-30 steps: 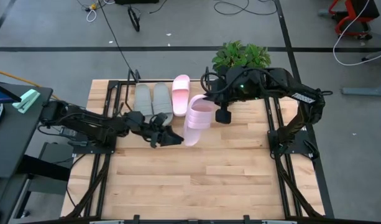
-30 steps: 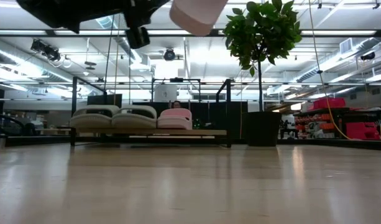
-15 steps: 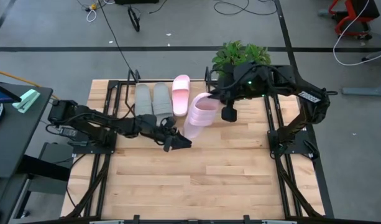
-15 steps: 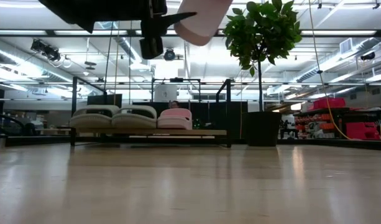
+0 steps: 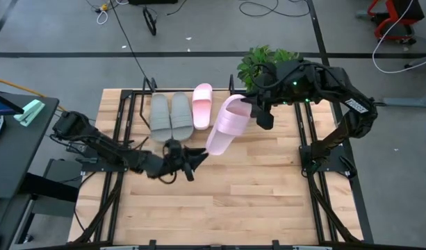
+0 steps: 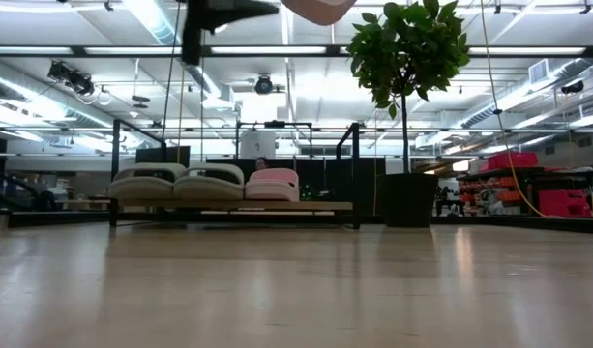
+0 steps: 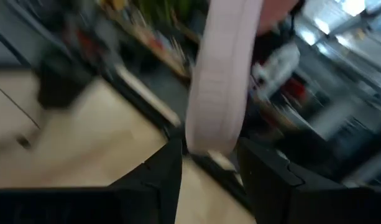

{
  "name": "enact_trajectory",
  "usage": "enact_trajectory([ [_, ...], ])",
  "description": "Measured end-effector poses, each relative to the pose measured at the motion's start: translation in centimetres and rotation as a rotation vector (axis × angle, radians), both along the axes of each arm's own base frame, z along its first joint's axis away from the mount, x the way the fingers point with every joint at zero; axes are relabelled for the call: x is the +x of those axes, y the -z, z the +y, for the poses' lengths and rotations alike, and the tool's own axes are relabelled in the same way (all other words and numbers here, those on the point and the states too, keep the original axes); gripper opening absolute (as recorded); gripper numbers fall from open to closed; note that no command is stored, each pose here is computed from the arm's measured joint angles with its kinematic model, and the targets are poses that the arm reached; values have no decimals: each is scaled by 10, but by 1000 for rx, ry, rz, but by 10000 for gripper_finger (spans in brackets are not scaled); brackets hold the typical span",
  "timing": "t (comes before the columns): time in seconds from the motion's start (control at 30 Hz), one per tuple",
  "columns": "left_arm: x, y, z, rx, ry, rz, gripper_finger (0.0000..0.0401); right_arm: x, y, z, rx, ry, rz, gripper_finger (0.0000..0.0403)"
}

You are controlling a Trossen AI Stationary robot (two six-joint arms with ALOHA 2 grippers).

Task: Pick and place slides into the shelf
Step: Put the pink slide on the shelf

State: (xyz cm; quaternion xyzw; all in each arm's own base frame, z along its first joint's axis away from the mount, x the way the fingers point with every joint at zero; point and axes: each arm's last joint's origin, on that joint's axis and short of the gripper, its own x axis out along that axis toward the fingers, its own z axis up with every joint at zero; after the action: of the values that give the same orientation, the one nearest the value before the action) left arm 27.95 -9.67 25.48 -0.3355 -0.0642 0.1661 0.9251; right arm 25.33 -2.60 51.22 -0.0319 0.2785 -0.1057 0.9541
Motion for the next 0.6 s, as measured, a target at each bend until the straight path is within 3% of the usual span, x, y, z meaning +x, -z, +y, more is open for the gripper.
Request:
enact_trajectory([
  [0.17,-3,4,-18,50,-180,-31,160,2,1,1,12,-27,3,20],
  [0.4,7,34,-36,-62,-231,-88,162,-3,10,7,70,-122,109,20],
  [0.6,25,32,-56,-54,-271,-106,164,-5,13,17,77,-172,149,20],
])
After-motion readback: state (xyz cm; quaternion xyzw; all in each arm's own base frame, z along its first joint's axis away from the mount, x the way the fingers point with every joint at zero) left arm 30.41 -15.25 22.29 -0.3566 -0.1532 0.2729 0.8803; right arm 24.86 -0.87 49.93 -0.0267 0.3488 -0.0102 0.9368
